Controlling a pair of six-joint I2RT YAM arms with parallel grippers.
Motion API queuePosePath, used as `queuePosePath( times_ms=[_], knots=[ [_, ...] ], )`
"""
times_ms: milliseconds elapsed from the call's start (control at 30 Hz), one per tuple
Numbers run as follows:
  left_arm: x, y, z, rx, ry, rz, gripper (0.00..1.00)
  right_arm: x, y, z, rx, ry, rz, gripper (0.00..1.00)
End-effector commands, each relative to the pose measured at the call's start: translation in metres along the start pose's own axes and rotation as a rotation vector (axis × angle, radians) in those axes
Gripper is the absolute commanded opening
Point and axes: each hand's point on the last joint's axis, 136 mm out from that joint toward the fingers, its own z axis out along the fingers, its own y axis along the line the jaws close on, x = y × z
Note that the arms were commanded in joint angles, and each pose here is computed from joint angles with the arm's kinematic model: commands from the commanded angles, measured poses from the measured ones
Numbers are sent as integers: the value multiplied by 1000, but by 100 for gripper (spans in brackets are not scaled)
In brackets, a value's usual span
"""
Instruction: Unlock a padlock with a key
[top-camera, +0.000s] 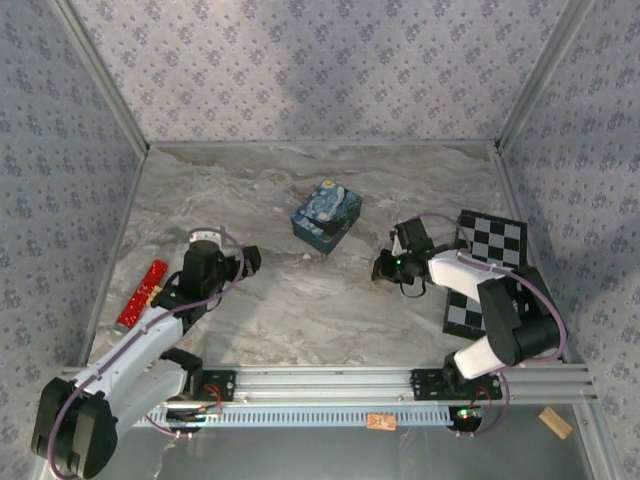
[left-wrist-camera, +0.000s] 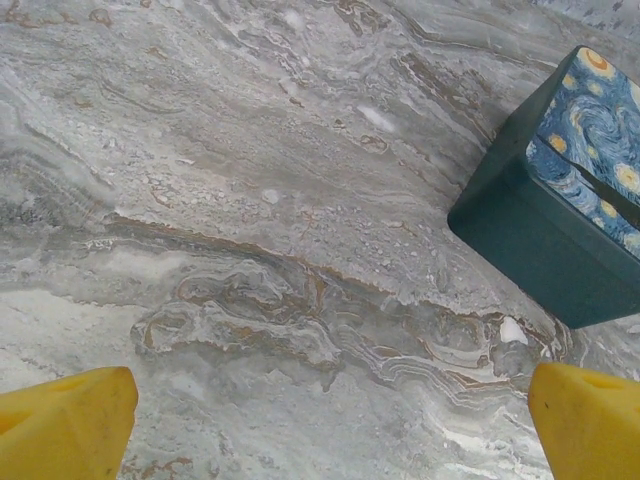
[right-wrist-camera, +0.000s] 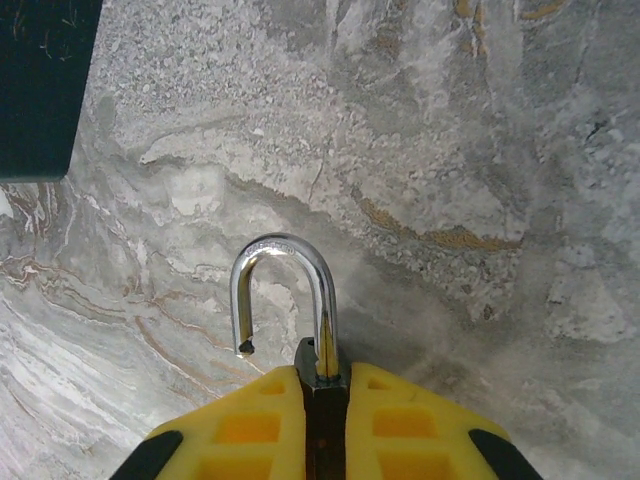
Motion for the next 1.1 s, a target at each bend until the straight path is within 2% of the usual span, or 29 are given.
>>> queuePosePath(
  times_ms=[0, 133, 400, 600, 633, 700, 833, 1000, 1067],
  knots=[
    [-6, -1, -2, 18, -24, -18, 100, 13, -14, -4, 69, 40, -3, 17],
    [-9, 2, -2, 8, -32, -22, 100, 10, -13, -12, 73, 15, -16, 25],
    [-15, 14, -3, -36, -38, -40, 100, 4, -15, -32, 95, -37, -38, 35],
    [-26, 28, -10, -113, -57, -28, 100, -10, -18, -61, 138, -133, -76, 40],
    [-31, 31, -13, -138, -69, -16, 100, -15, -19, -68, 151, -159, -90, 43],
    [-41, 37, -18, -184, -97, 13, 100, -25, -16, -84, 166, -221, -131, 52],
    [-66, 54, -29, -316, -203, 57, 100, -58, -13, -129, 243, -430, -199, 69],
    [-90, 79, -42, -475, -372, 55, 100, -95, -22, -186, 399, -723, -251, 77],
    [-97, 81, -43, -498, -423, 84, 100, -105, -26, -205, 435, -839, -261, 82]
  ],
)
